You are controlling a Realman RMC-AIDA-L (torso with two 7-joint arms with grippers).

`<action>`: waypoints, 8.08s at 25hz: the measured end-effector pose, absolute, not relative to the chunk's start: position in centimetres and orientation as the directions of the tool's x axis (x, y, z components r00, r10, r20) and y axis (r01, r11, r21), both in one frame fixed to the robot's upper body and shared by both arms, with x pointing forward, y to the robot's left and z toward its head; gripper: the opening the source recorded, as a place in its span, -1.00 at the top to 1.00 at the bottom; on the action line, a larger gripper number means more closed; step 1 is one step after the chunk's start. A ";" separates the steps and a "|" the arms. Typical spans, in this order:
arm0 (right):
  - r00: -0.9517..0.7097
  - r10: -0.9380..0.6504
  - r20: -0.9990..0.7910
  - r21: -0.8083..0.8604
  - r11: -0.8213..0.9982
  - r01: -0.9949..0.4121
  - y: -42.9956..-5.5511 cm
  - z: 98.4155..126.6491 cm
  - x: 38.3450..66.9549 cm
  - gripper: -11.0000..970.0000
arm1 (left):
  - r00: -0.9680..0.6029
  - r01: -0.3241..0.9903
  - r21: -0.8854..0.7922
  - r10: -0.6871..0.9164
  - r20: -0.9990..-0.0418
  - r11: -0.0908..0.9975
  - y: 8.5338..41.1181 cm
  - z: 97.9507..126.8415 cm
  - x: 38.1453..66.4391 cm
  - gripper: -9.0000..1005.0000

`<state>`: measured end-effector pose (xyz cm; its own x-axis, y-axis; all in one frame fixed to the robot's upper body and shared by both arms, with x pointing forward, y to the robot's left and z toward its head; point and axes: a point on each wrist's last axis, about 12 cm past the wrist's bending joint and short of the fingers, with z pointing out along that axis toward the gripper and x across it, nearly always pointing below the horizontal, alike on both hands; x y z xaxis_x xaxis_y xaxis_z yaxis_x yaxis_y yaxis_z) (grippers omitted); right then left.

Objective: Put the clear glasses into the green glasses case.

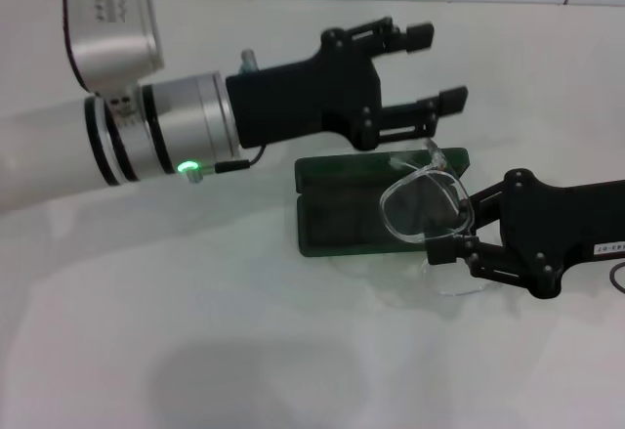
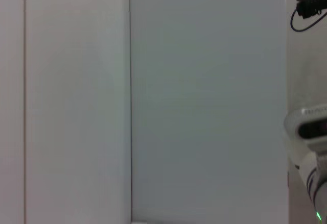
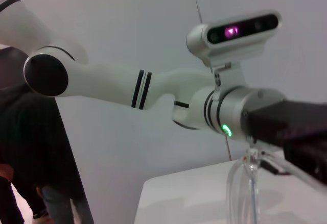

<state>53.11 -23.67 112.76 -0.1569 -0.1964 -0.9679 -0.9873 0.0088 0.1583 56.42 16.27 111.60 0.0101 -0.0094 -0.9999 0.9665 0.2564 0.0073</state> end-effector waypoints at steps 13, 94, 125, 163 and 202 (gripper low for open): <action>-0.032 -0.155 -0.987 0.033 -0.006 -0.999 -23.7 112.8 52.8 0.73 | -0.058 0.967 -0.047 0.037 -0.998 0.251 16.7 109.5 55.4 -0.51; 0.420 0.247 -0.873 -0.444 -0.051 -0.894 -25.2 112.3 47.5 0.73 | -0.144 0.904 -0.162 -0.077 -0.987 0.395 18.6 108.4 55.8 -0.51; 0.194 0.088 -0.977 -0.193 0.025 -0.981 -23.2 111.2 50.9 0.73 | -0.104 0.979 -0.133 -0.181 -0.978 0.156 15.8 109.8 53.1 -0.51; 0.042 -0.003 -0.999 -0.042 0.033 -0.999 -24.6 113.8 52.2 0.73 | -0.007 0.791 -0.196 -0.311 -0.950 0.580 23.5 107.9 53.5 -0.51; -0.069 -0.950 -0.305 -0.042 0.085 -0.995 -7.1 118.5 60.3 0.72 | 0.025 0.613 -0.267 -0.356 -0.934 0.743 29.8 106.4 50.9 -0.51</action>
<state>60.26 -7.13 118.49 -0.0686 -0.9500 -0.3047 -0.9955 0.0854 -0.0422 50.90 29.80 106.40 0.0251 -0.3560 -0.9342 0.6133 0.7434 -0.2669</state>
